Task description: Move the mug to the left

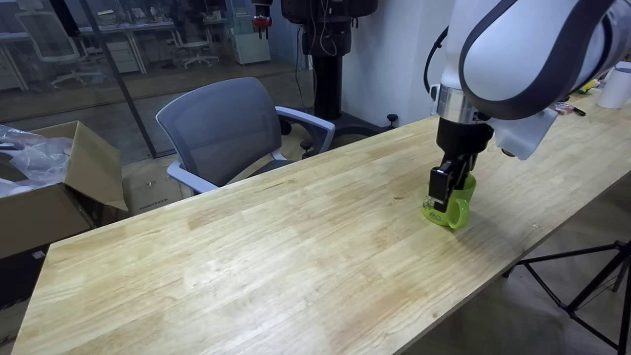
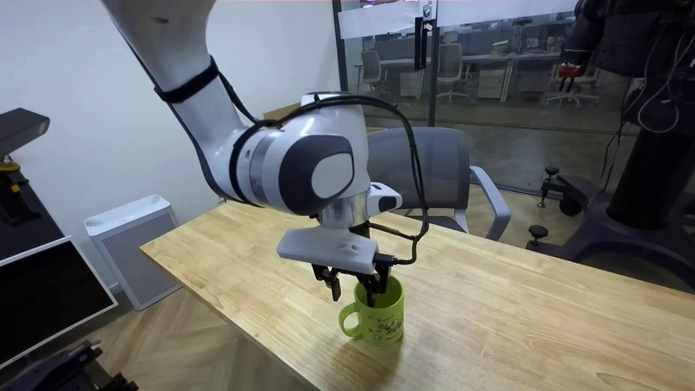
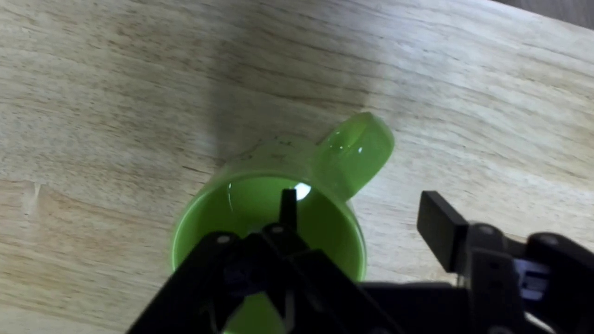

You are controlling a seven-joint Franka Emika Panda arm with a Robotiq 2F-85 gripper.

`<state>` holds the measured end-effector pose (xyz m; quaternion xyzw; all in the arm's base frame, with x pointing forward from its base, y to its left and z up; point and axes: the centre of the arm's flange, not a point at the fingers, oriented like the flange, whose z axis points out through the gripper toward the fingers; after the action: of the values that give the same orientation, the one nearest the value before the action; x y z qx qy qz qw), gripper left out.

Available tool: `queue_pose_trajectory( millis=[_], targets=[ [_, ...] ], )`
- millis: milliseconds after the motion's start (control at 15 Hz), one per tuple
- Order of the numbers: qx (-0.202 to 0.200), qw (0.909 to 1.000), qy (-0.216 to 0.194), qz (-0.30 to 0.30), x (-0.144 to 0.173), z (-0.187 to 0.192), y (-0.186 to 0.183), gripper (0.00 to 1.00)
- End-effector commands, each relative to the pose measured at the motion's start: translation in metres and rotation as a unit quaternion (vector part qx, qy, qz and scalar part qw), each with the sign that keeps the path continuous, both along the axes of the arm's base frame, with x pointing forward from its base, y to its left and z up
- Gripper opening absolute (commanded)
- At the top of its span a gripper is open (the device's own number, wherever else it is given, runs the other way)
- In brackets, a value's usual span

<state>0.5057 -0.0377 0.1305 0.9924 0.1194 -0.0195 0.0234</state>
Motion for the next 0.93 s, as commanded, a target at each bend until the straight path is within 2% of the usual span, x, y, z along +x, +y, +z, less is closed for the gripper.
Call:
queue_pose_trajectory(
  millis=[0, 333, 400, 867],
  targets=[
    [0.0, 1.0, -0.004, 0.001, 0.0, -0.005, -0.002, 0.39],
    [-0.01, 0.9999, 0.012, 0.006, -0.006, -0.016, -0.002, 0.05],
    [-0.018, 0.9998, 0.011, 0.004, -0.002, -0.014, -0.004, 0.02],
    [-0.019, 0.9994, 0.001, -0.03, 0.04, 0.039, -0.03, 0.03]
  ],
)
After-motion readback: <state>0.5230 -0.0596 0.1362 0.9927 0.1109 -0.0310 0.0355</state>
